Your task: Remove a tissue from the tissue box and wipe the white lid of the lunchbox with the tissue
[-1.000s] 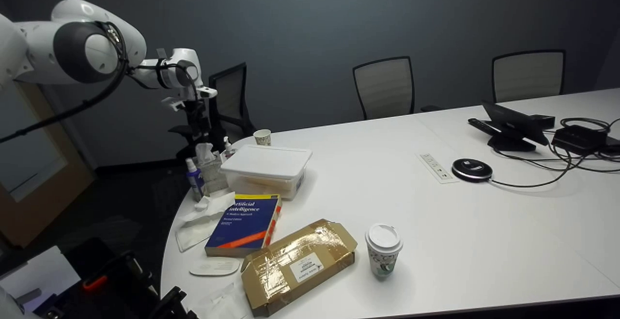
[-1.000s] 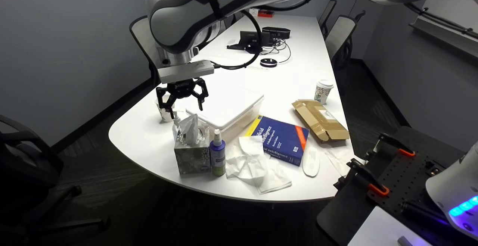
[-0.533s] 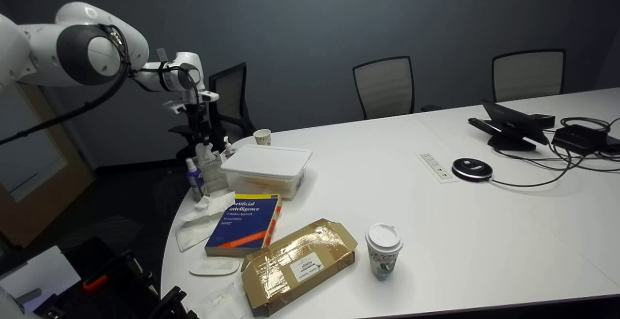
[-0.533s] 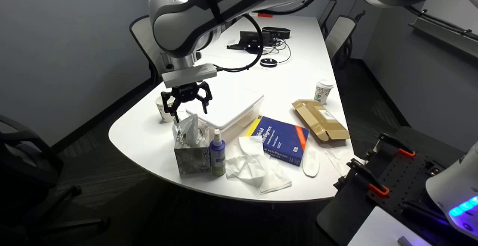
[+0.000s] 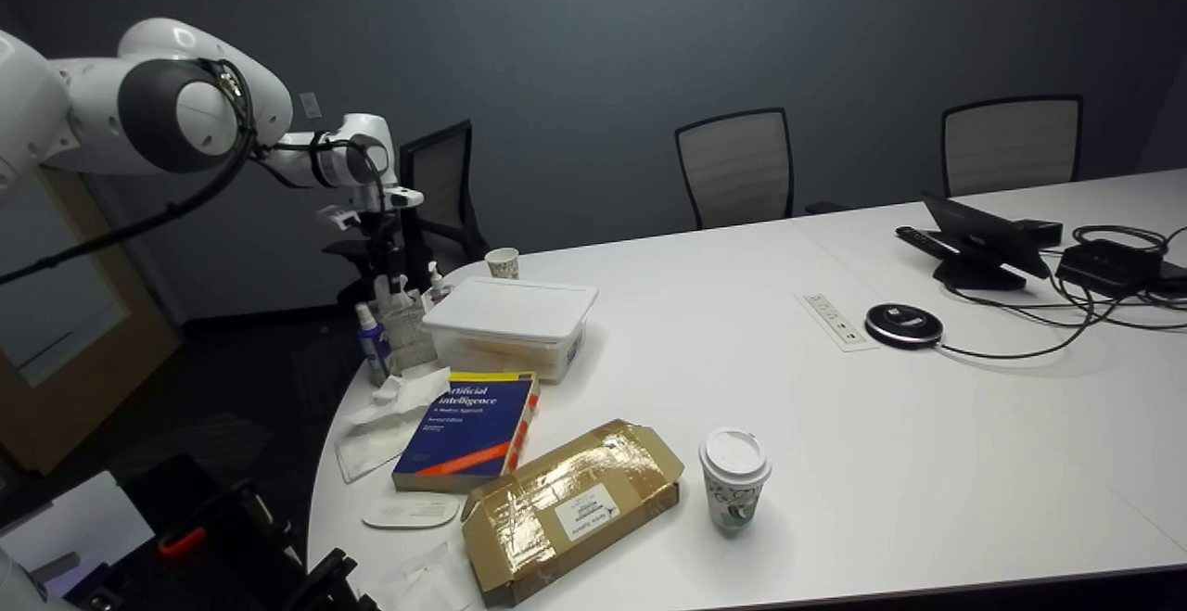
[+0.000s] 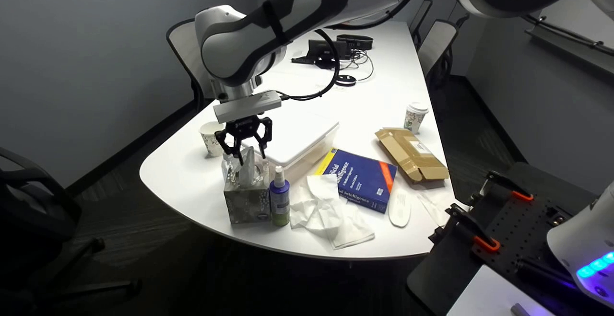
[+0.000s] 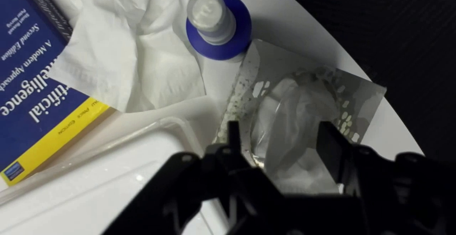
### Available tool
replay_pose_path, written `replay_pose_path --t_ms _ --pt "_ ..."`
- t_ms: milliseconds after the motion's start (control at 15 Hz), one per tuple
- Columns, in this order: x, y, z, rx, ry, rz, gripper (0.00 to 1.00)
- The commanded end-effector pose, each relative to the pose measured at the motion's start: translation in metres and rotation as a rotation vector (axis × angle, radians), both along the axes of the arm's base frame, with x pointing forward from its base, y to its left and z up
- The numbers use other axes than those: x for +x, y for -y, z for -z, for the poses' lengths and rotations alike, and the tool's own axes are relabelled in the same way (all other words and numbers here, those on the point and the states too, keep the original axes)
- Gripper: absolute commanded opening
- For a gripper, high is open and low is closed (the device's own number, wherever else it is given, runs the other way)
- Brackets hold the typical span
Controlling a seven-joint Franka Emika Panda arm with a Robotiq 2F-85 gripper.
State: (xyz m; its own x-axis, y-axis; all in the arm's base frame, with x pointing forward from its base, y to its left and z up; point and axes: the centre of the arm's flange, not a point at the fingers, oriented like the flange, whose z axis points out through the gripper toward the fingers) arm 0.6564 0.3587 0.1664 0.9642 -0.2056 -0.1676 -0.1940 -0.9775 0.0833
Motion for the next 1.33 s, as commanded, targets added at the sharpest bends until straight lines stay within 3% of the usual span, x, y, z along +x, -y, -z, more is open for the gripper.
replay_pose_path --t_ms 0,267,733,1267 --pt "0.003 0.002 -0.006 -0.013 0.011 0.024 0.28" --pt "0.003 0.003 -0.004 -0.006 0.003 0.028 0.00" --pt "0.008 0.009 -0.025 0.017 0.028 0.031 0.00" --pt "0.019 0.013 -0.106 0.092 0.131 -0.025 0.00"
